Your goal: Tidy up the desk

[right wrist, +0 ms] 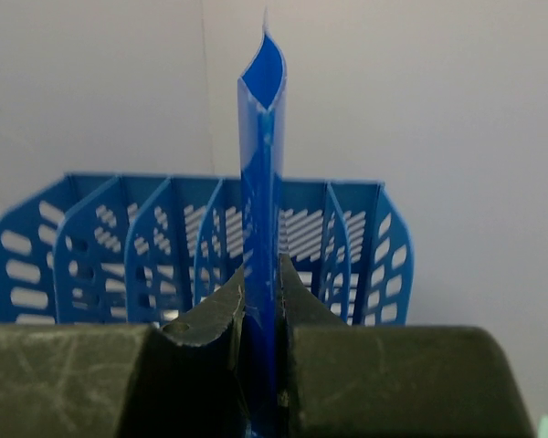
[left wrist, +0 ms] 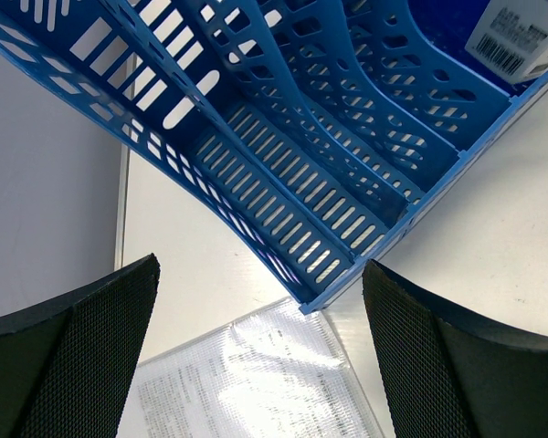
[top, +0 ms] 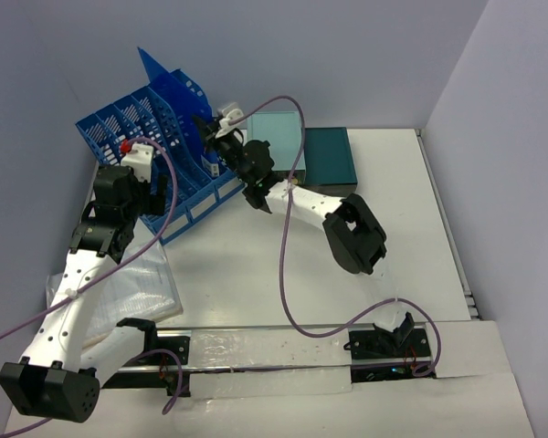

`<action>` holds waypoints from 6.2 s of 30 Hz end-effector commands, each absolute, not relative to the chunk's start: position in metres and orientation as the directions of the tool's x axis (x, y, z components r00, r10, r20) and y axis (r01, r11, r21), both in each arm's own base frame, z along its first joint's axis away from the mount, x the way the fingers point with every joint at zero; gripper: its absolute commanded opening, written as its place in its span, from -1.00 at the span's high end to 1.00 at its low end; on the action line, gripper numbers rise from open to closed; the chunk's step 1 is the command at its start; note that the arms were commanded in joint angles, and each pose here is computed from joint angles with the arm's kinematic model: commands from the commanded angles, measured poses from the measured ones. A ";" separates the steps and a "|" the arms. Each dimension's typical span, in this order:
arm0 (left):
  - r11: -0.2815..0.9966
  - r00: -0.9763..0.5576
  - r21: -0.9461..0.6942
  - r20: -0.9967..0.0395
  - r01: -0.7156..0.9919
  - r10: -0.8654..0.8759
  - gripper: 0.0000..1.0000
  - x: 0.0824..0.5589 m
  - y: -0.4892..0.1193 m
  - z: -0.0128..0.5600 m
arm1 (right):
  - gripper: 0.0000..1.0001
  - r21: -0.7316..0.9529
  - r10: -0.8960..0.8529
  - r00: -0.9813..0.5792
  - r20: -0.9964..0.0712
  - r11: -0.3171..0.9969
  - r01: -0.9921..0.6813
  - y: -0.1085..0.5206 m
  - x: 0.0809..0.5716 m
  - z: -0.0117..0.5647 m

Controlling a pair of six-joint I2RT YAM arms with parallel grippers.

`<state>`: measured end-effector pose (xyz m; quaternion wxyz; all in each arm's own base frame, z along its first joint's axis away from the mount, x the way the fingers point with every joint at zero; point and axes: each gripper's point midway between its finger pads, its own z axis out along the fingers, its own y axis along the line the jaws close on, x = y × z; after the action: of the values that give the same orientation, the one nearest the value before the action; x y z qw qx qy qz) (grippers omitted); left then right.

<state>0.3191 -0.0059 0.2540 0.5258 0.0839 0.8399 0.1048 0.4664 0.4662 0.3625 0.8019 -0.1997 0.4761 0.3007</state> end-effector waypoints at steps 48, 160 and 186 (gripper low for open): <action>0.967 -0.429 0.238 -0.867 0.092 0.254 -0.98 0.259 -0.005 0.236 | -0.61 0.717 -0.070 -0.838 -0.541 0.482 -0.503 0.538 0.141 0.101; 0.576 -0.245 0.086 -0.847 0.813 0.472 1.00 0.262 -0.221 0.203 | 0.97 0.716 0.464 -0.545 -0.698 0.469 -0.517 0.356 0.255 0.304; 0.872 -0.487 -0.364 -0.856 0.327 -0.175 1.00 0.353 -0.179 0.291 | -0.66 0.197 0.195 -0.032 -0.980 0.944 -0.265 0.426 0.245 0.308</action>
<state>0.3432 -0.1804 0.2513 0.4499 0.0795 0.8583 -0.2337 0.2212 0.4426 0.2686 0.6506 -0.0969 0.7205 0.2195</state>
